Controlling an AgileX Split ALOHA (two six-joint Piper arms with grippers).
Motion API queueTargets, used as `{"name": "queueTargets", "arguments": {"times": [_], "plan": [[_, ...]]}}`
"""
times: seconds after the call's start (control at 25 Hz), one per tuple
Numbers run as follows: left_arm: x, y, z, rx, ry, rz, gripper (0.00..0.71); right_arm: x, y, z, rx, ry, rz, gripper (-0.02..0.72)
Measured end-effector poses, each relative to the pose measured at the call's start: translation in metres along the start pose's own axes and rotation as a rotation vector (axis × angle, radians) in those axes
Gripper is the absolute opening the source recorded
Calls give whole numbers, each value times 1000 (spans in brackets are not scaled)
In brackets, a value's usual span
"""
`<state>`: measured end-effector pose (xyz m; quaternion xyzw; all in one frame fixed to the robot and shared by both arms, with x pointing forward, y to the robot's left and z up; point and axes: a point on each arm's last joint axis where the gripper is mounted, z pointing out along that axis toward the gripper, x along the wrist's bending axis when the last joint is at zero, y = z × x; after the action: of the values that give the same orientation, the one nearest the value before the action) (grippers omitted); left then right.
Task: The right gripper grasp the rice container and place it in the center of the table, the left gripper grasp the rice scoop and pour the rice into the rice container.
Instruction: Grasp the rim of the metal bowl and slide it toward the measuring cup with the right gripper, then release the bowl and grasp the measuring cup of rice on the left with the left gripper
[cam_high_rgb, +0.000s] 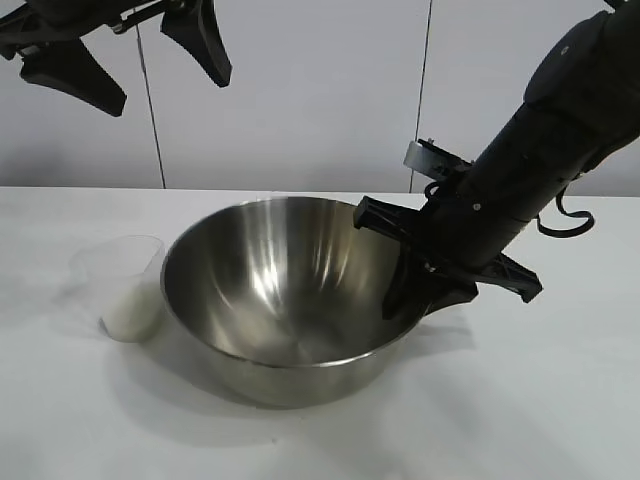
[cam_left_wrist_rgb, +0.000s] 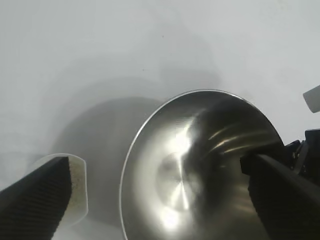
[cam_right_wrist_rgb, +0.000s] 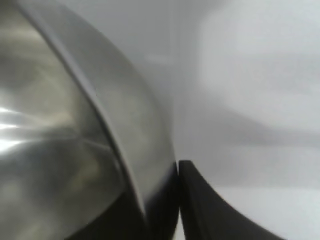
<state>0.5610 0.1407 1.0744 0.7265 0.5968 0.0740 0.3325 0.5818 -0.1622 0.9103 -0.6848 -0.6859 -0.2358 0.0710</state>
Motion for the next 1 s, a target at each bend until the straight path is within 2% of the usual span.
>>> {"name": "queueTargets", "arguments": {"times": [0.08, 0.28, 0.52, 0.76, 1.0], "plan": [[0, 0, 0, 0, 0, 0, 694, 1, 0, -1, -4, 4, 7, 251], [0, 0, 0, 0, 0, 0, 694, 1, 0, -1, -3, 5, 25, 311], [0, 0, 0, 0, 0, 0, 694, 0, -3, -2, 42, 17, 35, 468], [0, 0, 0, 0, 0, 0, 694, -18, 12, -30, 58, 36, 66, 487], [0, 0, 0, 0, 0, 0, 694, -16, 51, -110, -2, 84, 16, 487]]}}
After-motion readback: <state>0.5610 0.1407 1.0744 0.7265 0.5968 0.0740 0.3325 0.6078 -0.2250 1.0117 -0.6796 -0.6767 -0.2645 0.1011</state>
